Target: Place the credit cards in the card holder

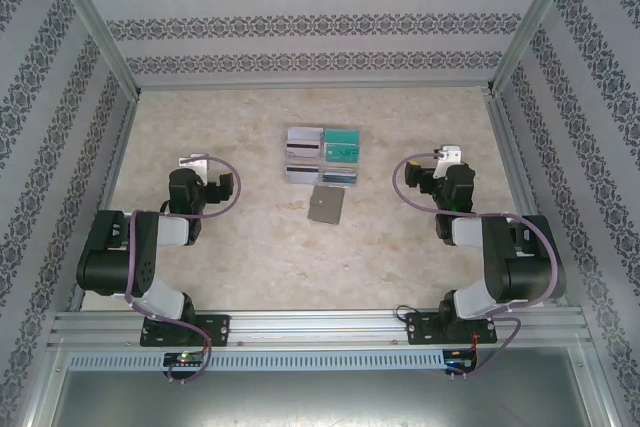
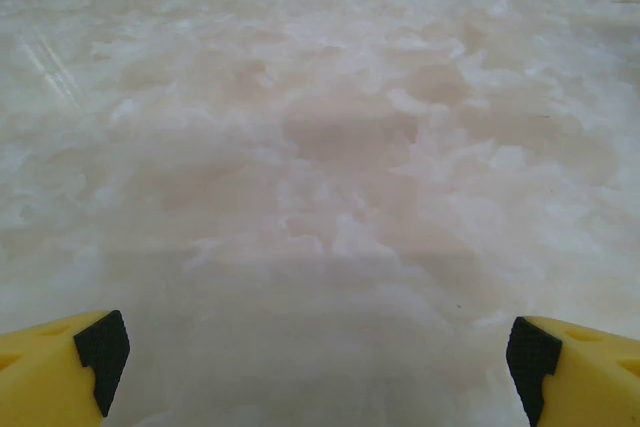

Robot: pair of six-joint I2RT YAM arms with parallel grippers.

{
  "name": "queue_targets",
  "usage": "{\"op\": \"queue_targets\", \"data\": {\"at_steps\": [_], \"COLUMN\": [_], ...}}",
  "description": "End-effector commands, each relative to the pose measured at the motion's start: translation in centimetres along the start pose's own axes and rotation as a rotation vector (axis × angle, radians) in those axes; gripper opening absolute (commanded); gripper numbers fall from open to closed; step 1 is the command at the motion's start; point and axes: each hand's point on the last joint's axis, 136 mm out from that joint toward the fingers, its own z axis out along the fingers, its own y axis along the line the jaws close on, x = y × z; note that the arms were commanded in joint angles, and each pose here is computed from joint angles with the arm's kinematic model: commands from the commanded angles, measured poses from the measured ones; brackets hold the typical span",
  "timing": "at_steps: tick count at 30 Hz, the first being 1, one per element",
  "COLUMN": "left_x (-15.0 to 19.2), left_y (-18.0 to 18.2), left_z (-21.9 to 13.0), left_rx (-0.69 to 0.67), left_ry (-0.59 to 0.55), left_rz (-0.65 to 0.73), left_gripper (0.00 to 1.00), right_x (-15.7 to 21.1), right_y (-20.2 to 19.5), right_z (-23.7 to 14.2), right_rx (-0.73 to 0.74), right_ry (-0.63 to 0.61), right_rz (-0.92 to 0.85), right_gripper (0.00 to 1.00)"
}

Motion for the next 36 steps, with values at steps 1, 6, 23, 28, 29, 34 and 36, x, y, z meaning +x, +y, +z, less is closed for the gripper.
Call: {"op": "queue_targets", "data": {"at_steps": [1,6,23,28,29,34,36], "left_x": [-1.6,-1.6,-1.6,-2.6,-3.2,-8.0,-8.9], "left_y": [-0.4,-0.4,-0.4,0.7,1.4,2.8,2.1], "left_z": [0.0,0.0,0.0,-0.2,-0.5,-1.5,-1.5], "left_rx": [0.014,0.014,0.016,-0.053,-0.094,-0.184,-0.145], "left_ry": [-0.057,-0.056,-0.055,-0.024,0.019,0.083,0.090], "left_rz": [0.012,0.012,0.009,-0.015,-0.033,-0.172,-0.222], "left_gripper": [0.99,0.99,0.99,0.99,0.99,0.99,0.99], "right_x": [-0.3,-0.3,-0.3,-2.1,-2.6,-6.8,-7.5], "right_y": [0.2,0.2,0.2,0.7,0.8,0.0,1.5], "right_z": [0.0,0.0,0.1,-0.4,-0.8,-3.4,-3.6], "right_rx": [-0.013,-0.012,-0.009,-0.006,0.007,0.047,-0.050], "right_ry": [-0.020,-0.019,-0.017,-0.020,0.007,0.015,0.054], "right_rz": [-0.011,-0.010,-0.012,-0.036,-0.045,0.221,0.287], "right_gripper": [0.98,0.98,0.98,0.98,0.98,0.98,0.98]}}
